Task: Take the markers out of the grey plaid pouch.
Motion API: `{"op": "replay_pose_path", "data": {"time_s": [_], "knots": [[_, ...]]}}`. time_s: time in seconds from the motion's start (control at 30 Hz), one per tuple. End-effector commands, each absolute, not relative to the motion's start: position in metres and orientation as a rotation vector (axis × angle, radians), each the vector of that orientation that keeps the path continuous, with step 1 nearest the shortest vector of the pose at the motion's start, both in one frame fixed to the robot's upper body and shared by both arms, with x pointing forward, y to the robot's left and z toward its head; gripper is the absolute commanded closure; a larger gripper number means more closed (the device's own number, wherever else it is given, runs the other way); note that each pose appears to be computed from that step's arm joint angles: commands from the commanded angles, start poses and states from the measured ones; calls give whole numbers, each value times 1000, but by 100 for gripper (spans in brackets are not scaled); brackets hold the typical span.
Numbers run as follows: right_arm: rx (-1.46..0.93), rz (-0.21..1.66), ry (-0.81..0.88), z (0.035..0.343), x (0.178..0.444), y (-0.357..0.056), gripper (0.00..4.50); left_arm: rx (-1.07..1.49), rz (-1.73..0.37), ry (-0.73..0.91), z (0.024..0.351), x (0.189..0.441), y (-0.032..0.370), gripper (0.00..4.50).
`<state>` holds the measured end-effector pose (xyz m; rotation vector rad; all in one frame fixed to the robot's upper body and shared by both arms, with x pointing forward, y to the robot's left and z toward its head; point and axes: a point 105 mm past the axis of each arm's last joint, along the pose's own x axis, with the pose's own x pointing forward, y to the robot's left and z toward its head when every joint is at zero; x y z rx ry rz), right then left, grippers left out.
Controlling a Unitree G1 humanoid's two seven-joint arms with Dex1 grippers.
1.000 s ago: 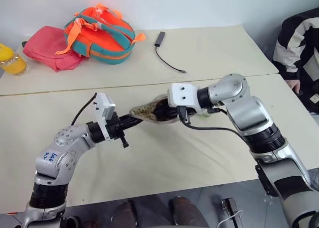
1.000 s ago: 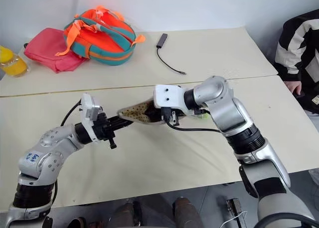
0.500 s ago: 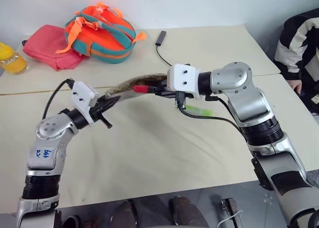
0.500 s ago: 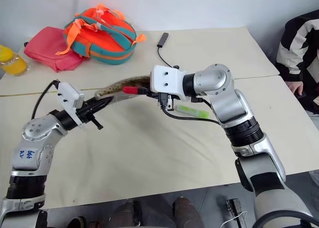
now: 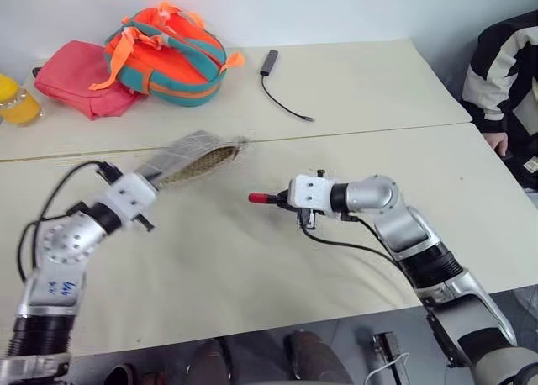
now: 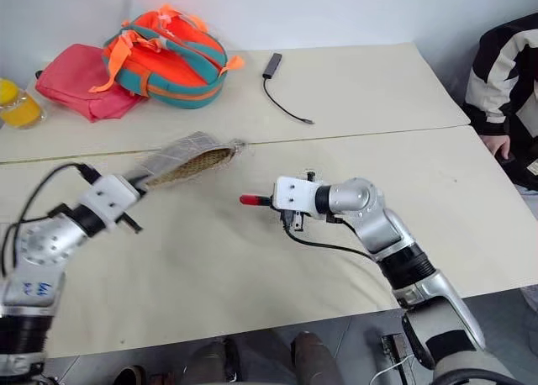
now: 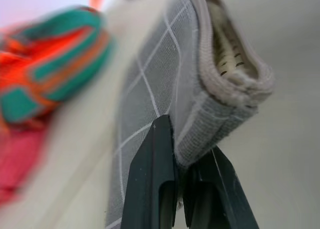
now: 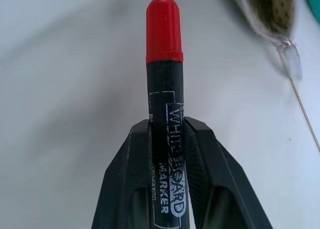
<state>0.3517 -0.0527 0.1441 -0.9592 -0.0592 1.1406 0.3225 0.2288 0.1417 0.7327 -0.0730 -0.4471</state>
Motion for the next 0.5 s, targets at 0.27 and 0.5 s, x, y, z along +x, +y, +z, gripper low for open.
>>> {"op": "replay_pose_path", "data": {"time_s": [0.27,0.5], "knots": [[-841,1147,16,138,347,-62,156,517,-483,-102,155,315,221,218],[-603,1145,-41,163,340,-61,0,131,-775,-79,166,266,194,56]]}}
